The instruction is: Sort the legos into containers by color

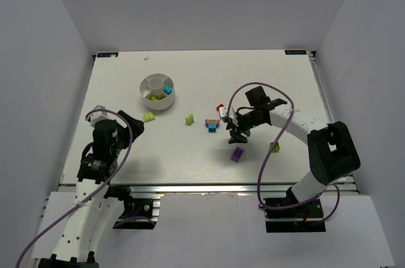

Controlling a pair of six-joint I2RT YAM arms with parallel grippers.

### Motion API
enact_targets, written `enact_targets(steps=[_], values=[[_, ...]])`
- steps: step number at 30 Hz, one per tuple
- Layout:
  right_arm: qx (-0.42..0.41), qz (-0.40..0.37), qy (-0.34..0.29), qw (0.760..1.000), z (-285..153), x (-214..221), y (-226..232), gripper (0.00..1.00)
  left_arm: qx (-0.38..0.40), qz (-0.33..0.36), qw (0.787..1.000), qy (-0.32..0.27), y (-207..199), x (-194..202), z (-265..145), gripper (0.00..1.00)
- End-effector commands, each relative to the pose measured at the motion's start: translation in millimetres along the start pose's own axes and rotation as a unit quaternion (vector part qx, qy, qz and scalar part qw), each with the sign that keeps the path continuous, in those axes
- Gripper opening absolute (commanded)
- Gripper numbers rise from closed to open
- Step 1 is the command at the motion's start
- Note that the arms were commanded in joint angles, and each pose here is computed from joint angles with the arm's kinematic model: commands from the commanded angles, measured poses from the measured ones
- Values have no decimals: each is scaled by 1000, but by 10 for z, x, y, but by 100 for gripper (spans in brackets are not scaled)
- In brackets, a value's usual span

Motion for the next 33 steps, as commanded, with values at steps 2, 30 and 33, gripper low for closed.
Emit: enact_targets(steps=[2,30,33], values=[[79,-23,14,997,-95,-53,-315,65,7,12,1000,5,39,59,-59,97],[88,-97,-40,991,-279,-140,-343,71,25,34,999,23,11,155,45,97],[78,-143,-34,986,-173,-223,-454,73,30,36,999,28,-2,176,61,97]])
Point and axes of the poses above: each gripper's point midway between its finger pads, its own z axis out along the fingers, its own y axis along the line the jaws close on, x = y × z, the point moved 2 cm from there along -z, back along the fingers, and after that the axes turned 1 degree about z, right-handed, at the moved point
